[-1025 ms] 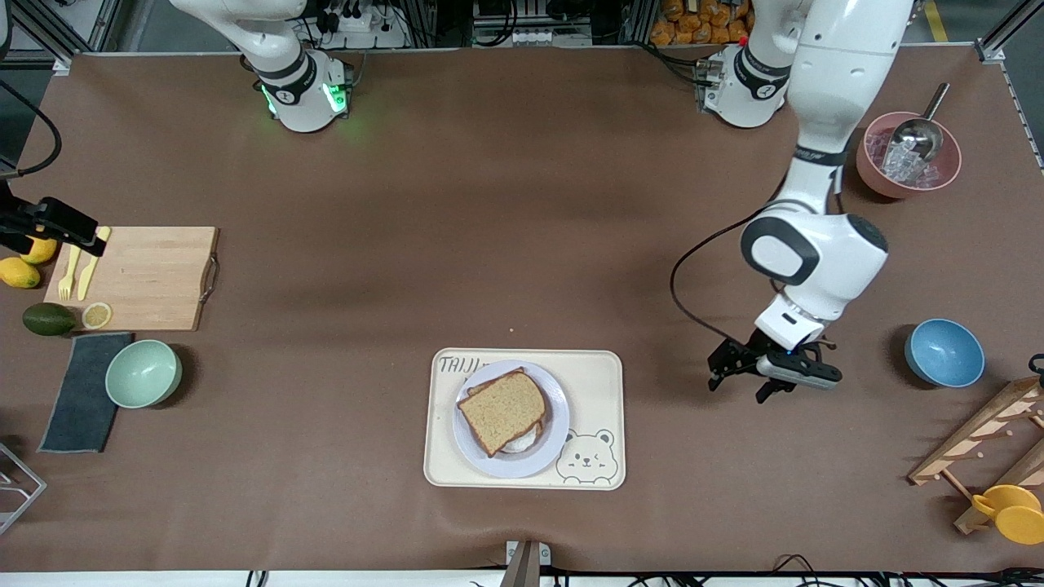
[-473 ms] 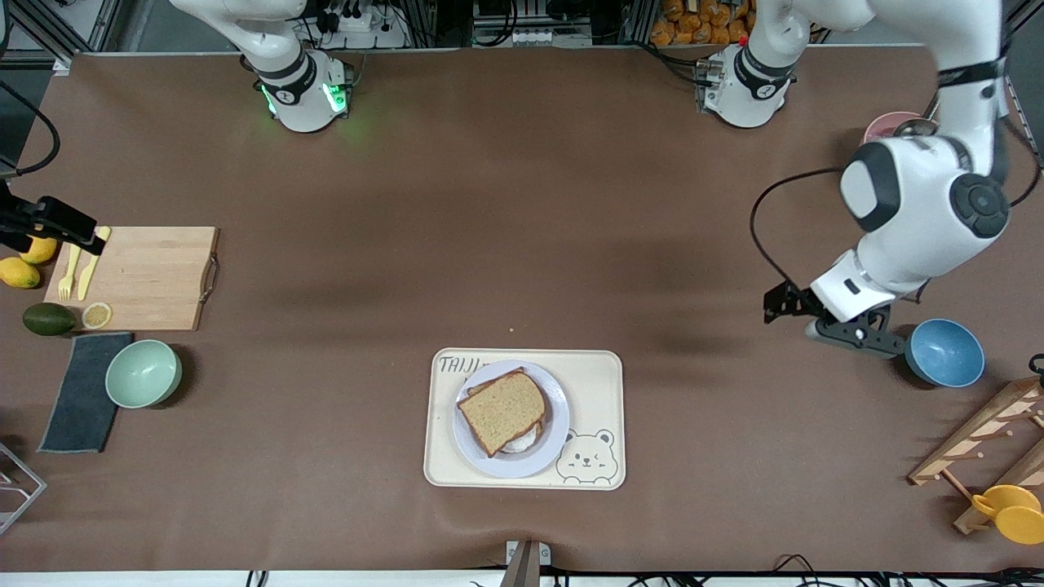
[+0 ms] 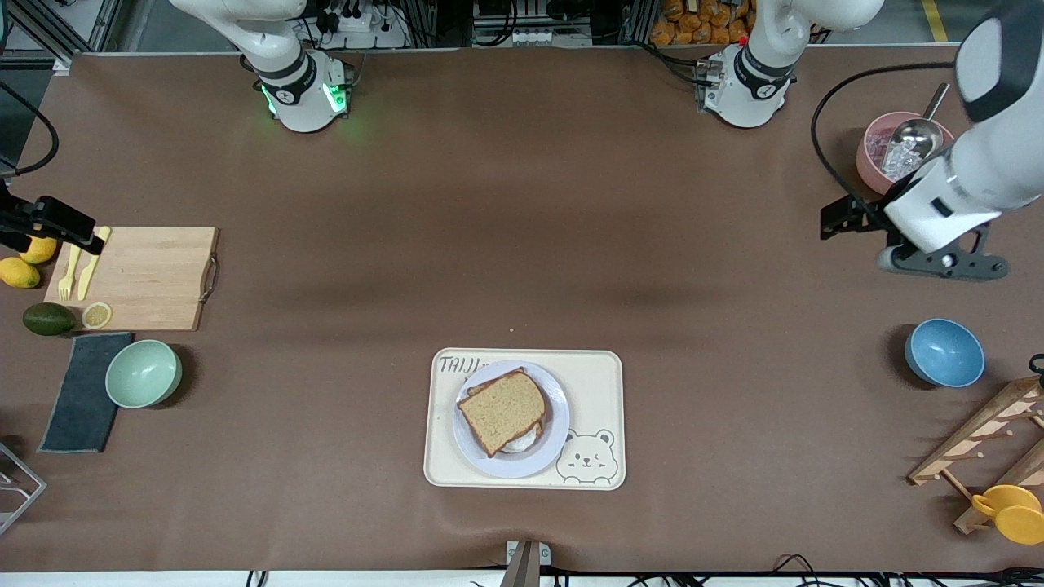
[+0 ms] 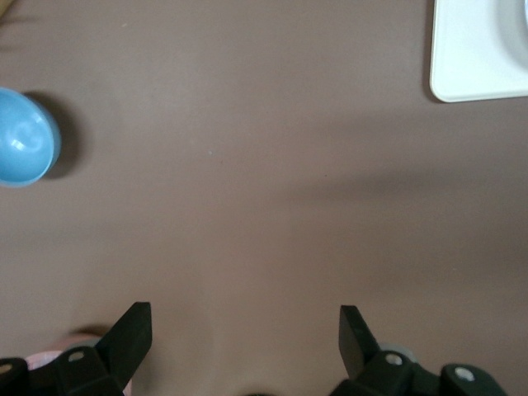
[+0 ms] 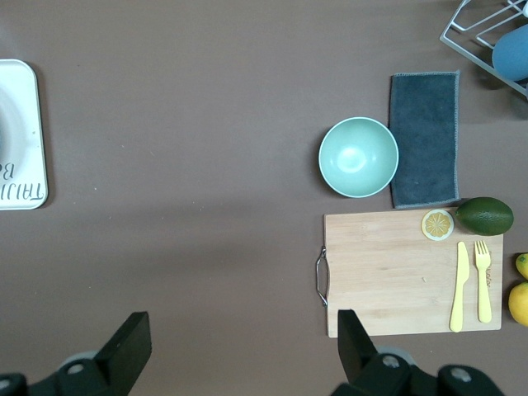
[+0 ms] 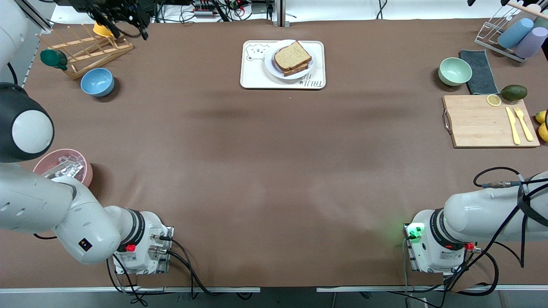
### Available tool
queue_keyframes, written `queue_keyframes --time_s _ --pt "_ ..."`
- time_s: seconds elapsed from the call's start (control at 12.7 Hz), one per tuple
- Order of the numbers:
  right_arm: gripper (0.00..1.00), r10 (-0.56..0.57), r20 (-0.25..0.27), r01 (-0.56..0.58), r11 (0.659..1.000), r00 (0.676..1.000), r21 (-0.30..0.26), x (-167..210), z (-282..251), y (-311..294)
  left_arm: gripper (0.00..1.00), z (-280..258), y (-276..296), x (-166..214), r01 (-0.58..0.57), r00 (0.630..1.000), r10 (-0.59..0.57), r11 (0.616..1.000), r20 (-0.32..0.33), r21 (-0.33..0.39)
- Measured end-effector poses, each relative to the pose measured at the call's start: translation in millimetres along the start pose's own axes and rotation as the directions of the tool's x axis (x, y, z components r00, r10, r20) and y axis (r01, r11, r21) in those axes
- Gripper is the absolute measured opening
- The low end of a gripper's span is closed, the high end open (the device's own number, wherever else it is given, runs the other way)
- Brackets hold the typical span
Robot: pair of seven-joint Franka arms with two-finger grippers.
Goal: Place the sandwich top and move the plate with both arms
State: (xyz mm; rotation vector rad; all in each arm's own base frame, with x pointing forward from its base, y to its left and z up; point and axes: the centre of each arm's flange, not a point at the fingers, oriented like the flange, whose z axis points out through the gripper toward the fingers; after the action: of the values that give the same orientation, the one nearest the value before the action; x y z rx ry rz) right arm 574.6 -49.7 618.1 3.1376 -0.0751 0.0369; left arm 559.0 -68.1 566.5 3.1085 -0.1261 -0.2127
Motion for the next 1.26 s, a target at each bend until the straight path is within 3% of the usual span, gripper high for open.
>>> queue_keyframes --time_s 0.39,0.79,1.26 --pt "1.00 0.001 0.010 -0.001 1.000 1.000 0.000 -1.1 0.8 0.3 1.00 -26.4 20.9 -8.1 0.127 0.992 -0.127 0.991 -0.005 0.034" --pt "1.00 0.005 0.011 -0.005 1.000 1.000 0.000 -1.3 0.9 2.2 1.00 -43.3 9.0 -5.7 -0.038 0.999 0.038 0.999 -0.034 0.005" --pt "1.00 0.006 0.011 -0.006 1.000 1.000 0.000 -1.4 0.9 3.0 1.00 -58.2 29.6 -14.4 -0.083 0.995 0.083 0.997 -0.062 -0.005"
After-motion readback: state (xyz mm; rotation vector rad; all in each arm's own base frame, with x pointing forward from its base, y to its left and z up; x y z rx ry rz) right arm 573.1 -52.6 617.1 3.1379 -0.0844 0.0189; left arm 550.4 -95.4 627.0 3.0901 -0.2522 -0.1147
